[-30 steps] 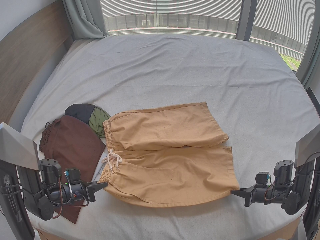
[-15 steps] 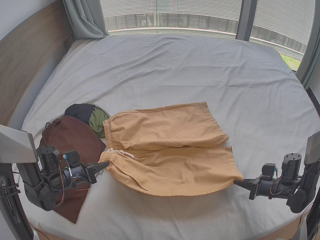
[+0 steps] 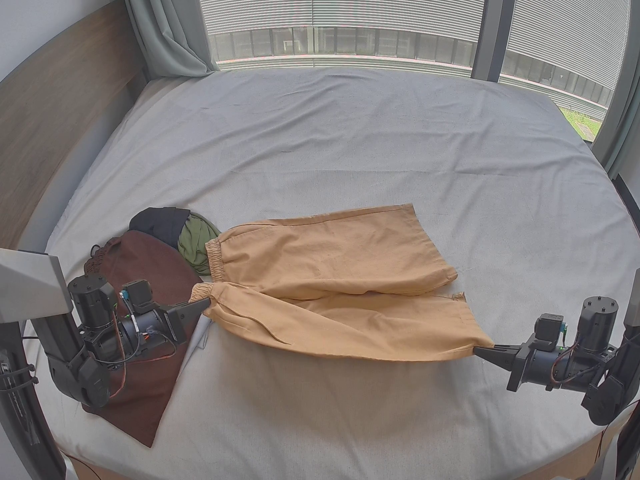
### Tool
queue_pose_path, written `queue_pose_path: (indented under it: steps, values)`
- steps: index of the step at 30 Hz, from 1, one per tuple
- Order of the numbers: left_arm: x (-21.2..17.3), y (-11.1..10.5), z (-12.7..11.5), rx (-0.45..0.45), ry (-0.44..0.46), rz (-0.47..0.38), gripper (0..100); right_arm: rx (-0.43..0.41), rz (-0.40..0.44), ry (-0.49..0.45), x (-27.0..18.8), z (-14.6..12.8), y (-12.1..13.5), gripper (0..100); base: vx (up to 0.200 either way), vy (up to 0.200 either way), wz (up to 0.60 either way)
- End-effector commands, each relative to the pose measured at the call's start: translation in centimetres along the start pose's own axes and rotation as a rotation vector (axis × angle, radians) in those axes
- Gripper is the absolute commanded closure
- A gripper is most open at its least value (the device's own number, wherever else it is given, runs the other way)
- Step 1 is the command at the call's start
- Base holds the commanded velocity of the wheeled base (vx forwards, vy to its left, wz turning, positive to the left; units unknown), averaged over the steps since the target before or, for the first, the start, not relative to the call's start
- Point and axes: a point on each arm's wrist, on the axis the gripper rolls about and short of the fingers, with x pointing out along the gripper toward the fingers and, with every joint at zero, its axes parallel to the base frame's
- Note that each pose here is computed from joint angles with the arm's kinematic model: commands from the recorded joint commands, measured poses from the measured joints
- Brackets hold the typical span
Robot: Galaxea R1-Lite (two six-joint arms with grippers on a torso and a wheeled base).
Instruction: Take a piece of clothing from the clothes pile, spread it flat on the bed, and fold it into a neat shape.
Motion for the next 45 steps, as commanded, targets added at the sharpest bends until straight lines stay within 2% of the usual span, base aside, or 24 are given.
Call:
queue_pose_path:
  steps: [1, 23, 34, 45]
  values:
    - [0.2, 0.1, 0.7, 0.006, -0.027, -0.002, 100, -0.013, 0.003, -0.019, -0.5, 0.3, 0.4, 100, 0.000, 0.000, 0.00]
    - [0.4, 0.9, 1.9, 0.018, -0.077, 0.017, 100, -0.070, 0.034, -0.132, -0.8, 2.8, 1.0, 100, 0.000, 0.000, 0.00]
    - [0.1, 0.7, 3.3, 0.008, -0.127, 0.017, 100, -0.087, 0.044, -0.225, 0.6, 5.2, 0.6, 100, 0.000, 0.000, 0.00]
    - [0.2, 0.7, 3.4, 0.010, -0.131, 0.018, 100, -0.100, 0.052, -0.239, 0.8, 5.6, 0.8, 100, 0.000, 0.000, 0.00]
